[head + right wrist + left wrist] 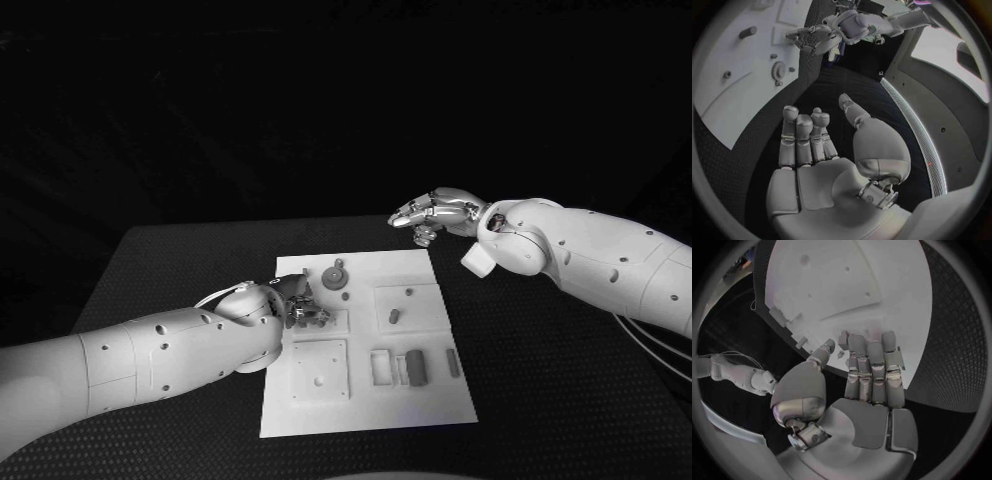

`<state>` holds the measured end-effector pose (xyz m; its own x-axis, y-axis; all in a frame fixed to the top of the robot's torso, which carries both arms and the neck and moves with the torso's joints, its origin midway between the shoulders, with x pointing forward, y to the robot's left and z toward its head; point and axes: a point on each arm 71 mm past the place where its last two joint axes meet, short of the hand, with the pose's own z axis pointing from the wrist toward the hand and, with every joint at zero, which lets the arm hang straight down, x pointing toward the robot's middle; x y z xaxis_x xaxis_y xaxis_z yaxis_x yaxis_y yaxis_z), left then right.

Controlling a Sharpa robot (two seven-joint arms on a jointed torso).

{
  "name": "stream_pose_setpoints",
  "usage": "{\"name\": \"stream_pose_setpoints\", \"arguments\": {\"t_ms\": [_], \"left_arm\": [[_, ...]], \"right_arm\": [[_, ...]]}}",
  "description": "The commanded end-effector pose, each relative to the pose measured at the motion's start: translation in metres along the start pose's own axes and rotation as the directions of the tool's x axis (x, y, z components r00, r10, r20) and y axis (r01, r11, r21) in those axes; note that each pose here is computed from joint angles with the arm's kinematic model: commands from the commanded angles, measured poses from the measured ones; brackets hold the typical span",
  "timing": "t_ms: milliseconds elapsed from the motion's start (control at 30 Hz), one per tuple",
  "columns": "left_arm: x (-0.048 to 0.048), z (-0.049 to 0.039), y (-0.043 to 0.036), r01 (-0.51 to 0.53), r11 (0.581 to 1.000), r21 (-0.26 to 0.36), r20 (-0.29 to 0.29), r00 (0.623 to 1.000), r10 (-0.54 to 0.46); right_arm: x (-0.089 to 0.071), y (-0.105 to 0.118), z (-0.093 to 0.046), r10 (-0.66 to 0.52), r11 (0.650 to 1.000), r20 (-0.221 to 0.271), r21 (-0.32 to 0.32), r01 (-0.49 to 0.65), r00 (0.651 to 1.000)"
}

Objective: Assemble the parts on the task board

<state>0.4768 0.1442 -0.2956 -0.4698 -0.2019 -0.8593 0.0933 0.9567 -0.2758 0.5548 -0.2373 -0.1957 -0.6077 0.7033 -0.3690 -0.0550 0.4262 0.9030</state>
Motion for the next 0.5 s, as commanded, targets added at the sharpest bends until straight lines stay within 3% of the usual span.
{"name": "stream_pose_setpoints", "arguments": {"t_ms": [33, 500], "left_arm": [[0.0000, -0.0003, -0.0009, 0.009, 1.000, 0.000, 0.007, 1.000, -0.009], [-0.0012, -0.0001, -0.0007, 0.027, 1.000, 0.006, 0.020, 0.999, -0.027]], "right_arm": [[0.0015, 0.0000, 0.0001, -0.002, 1.000, -0.016, -0.002, 0.002, 1.000], [0.0011, -0.0005, -0.0004, -0.001, 1.000, -0.016, 0.001, 0.001, 1.000]]}}
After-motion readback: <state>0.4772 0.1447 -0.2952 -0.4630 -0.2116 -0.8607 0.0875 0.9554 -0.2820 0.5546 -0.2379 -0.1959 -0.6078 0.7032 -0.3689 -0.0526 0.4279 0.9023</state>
